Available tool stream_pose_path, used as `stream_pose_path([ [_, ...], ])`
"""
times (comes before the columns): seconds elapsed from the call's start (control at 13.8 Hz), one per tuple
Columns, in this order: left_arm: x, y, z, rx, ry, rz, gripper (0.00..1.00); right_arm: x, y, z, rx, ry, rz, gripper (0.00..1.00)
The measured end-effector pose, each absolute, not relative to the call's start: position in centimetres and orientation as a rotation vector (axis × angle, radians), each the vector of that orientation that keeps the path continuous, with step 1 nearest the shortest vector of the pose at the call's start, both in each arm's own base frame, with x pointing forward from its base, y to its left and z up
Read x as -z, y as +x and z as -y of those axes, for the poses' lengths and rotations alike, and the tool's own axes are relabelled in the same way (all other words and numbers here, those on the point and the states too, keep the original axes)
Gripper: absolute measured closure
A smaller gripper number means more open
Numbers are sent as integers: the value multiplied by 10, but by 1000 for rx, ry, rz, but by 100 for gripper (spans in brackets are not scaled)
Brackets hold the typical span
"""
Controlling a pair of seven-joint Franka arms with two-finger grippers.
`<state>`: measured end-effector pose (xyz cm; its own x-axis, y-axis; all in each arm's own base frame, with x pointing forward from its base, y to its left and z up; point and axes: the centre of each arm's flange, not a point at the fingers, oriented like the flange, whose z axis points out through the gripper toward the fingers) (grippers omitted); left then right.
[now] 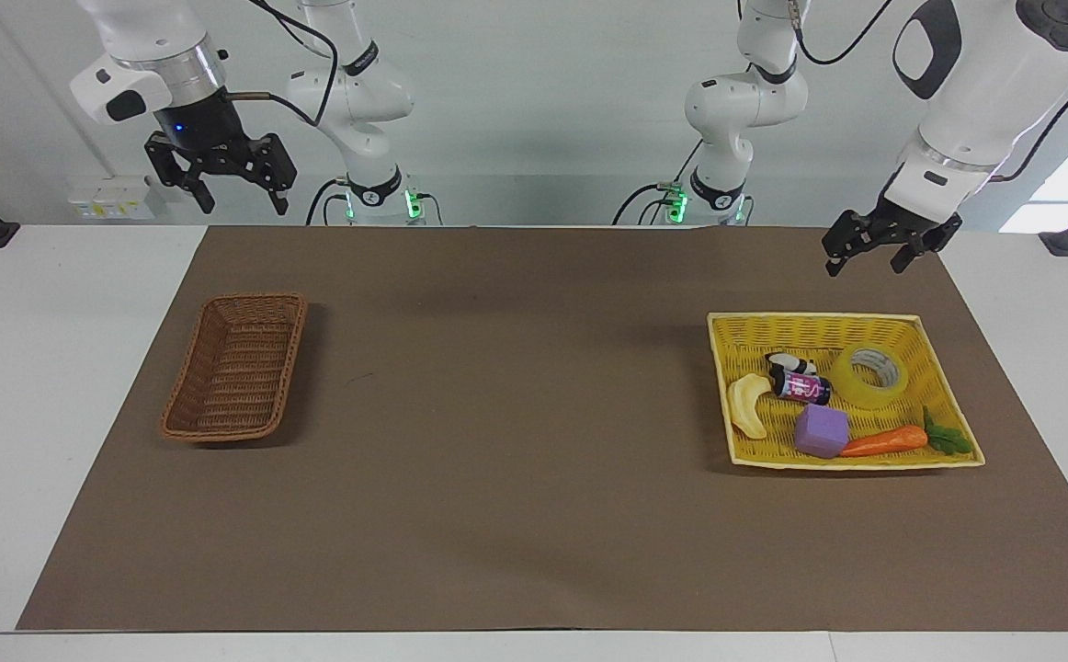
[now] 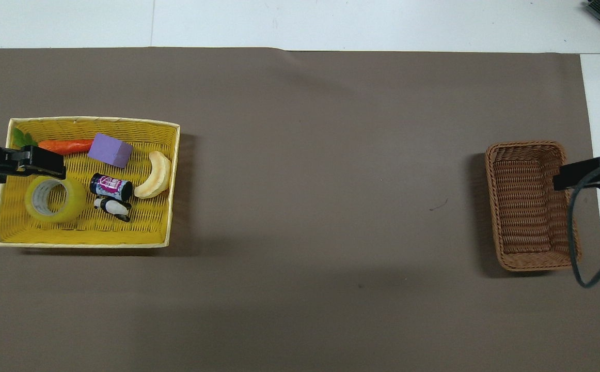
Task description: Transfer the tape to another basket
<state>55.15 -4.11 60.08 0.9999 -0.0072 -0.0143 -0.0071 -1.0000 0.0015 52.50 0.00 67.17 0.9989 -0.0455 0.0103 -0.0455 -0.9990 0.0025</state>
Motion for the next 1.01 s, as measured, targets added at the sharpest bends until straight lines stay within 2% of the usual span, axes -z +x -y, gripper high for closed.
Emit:
stream_pose_path([
  [1.01,-600,552,37,26,3140,3,0,-672,525,0,-16,3138,71,0],
])
